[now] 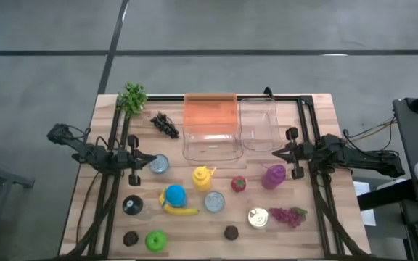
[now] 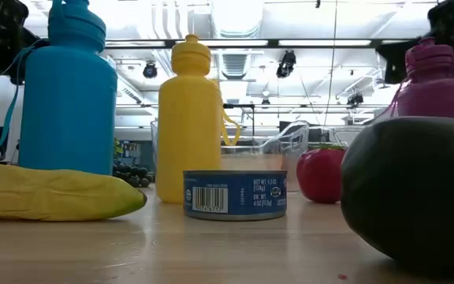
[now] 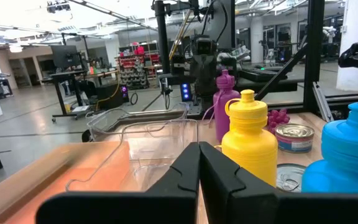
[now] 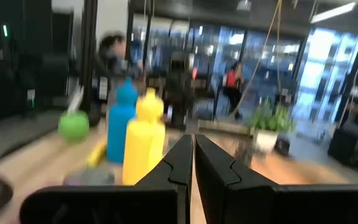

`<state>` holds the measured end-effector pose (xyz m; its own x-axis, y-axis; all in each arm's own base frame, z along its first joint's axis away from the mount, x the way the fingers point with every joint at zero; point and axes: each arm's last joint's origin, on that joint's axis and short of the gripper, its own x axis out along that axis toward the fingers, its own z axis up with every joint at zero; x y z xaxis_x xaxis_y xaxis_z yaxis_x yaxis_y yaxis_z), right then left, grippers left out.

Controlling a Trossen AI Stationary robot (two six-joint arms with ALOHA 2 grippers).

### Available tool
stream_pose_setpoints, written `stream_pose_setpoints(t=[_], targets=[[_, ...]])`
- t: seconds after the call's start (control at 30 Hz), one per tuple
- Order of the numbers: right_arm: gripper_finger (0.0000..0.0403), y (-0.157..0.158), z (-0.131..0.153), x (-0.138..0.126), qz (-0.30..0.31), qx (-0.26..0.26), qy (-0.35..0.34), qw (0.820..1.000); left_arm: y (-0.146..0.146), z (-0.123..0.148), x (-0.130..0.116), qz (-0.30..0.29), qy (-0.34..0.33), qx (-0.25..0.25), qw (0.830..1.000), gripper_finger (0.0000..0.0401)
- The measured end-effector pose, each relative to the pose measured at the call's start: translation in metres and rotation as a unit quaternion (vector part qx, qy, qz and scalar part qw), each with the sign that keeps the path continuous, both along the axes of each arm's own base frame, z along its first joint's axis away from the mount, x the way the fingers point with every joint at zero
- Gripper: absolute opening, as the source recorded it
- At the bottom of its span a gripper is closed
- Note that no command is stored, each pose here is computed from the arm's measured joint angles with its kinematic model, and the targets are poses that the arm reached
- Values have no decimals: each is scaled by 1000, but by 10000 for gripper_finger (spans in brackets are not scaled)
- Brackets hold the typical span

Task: Pick & Place Food Item
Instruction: Put the purple water bottle into the right transparent bin

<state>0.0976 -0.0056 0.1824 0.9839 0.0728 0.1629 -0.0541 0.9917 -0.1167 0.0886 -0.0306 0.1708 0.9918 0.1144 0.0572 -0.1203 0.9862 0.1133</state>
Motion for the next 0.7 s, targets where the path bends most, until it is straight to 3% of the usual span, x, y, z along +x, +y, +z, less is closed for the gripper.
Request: stream_pose_setpoints(t=[0.33, 0.5, 0.7], targets=[[13, 1, 38, -12, 20, 33, -163, 986, 0, 0, 0, 0, 0, 0, 1000, 10], [13, 3, 80, -27, 23, 37, -185, 982, 0, 0, 0, 0, 0, 0, 1000, 10], [13, 6, 137, -53, 22, 44, -162, 986, 0, 0, 0, 0, 0, 0, 1000, 10]])
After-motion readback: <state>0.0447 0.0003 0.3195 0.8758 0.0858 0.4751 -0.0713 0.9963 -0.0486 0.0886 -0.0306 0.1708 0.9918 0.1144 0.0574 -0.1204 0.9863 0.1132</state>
